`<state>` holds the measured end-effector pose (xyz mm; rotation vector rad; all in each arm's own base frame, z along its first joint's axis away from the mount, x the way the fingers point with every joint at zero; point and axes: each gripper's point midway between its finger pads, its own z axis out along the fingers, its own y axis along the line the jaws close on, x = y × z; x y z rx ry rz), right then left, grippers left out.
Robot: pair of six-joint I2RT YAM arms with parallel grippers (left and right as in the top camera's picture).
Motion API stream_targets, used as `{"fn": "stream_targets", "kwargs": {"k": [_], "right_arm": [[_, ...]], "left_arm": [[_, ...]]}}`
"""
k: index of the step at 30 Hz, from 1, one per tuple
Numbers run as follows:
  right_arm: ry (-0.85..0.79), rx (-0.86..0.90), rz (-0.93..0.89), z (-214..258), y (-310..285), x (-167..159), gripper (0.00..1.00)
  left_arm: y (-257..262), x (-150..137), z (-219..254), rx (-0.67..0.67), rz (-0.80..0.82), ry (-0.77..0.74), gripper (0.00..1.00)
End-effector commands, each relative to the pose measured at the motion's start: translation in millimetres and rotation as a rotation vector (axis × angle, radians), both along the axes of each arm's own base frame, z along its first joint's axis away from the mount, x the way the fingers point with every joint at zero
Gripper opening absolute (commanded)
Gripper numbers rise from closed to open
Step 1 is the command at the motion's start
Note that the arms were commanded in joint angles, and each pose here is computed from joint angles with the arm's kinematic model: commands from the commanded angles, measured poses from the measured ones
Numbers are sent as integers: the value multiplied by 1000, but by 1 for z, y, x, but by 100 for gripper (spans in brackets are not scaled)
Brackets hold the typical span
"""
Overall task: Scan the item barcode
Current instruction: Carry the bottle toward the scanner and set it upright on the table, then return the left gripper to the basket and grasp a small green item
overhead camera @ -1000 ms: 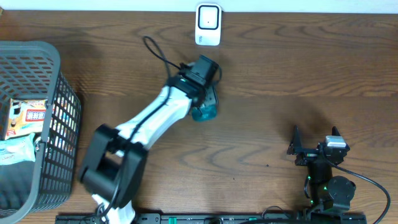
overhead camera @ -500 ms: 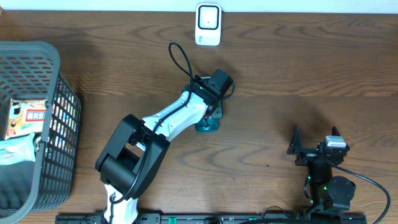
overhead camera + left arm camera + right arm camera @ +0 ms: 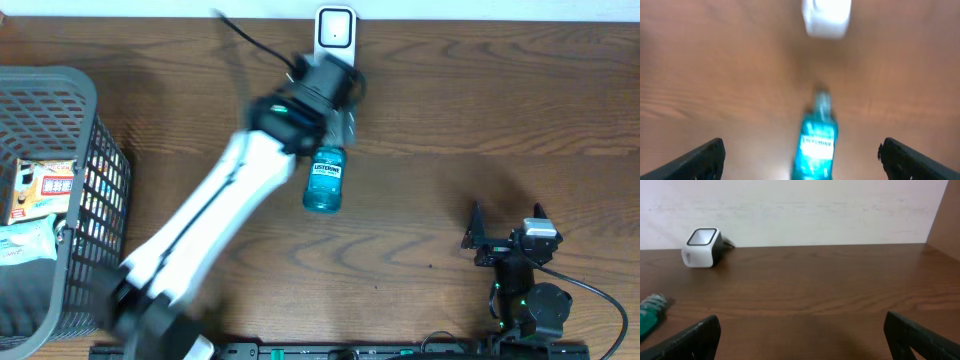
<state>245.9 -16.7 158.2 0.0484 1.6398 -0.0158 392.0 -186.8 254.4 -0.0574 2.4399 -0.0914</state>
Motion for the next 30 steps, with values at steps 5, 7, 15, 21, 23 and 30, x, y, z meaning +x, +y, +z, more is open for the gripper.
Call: {"fn": "stream_targets", "kwargs": {"k": [5, 7, 15, 21, 23, 30], "right_arm": [[0, 9, -1, -1, 0, 0, 99], [0, 9, -1, -1, 0, 0, 99], [0, 9, -1, -1, 0, 0, 99], [0, 9, -1, -1, 0, 0, 99], [0, 9, -1, -1, 0, 0, 99], [0, 9, -1, -1, 0, 0, 99]], "left_arm": [[179, -41, 186, -8, 431, -466, 98], [229, -66, 196, -8, 581, -487, 98], [363, -167, 147, -30, 1203, -297, 98], [398, -197, 65, -265, 1523, -18, 98], [406, -195, 27, -391, 1589, 103, 98], [422, -196, -66, -486, 1736, 315, 98]]}}
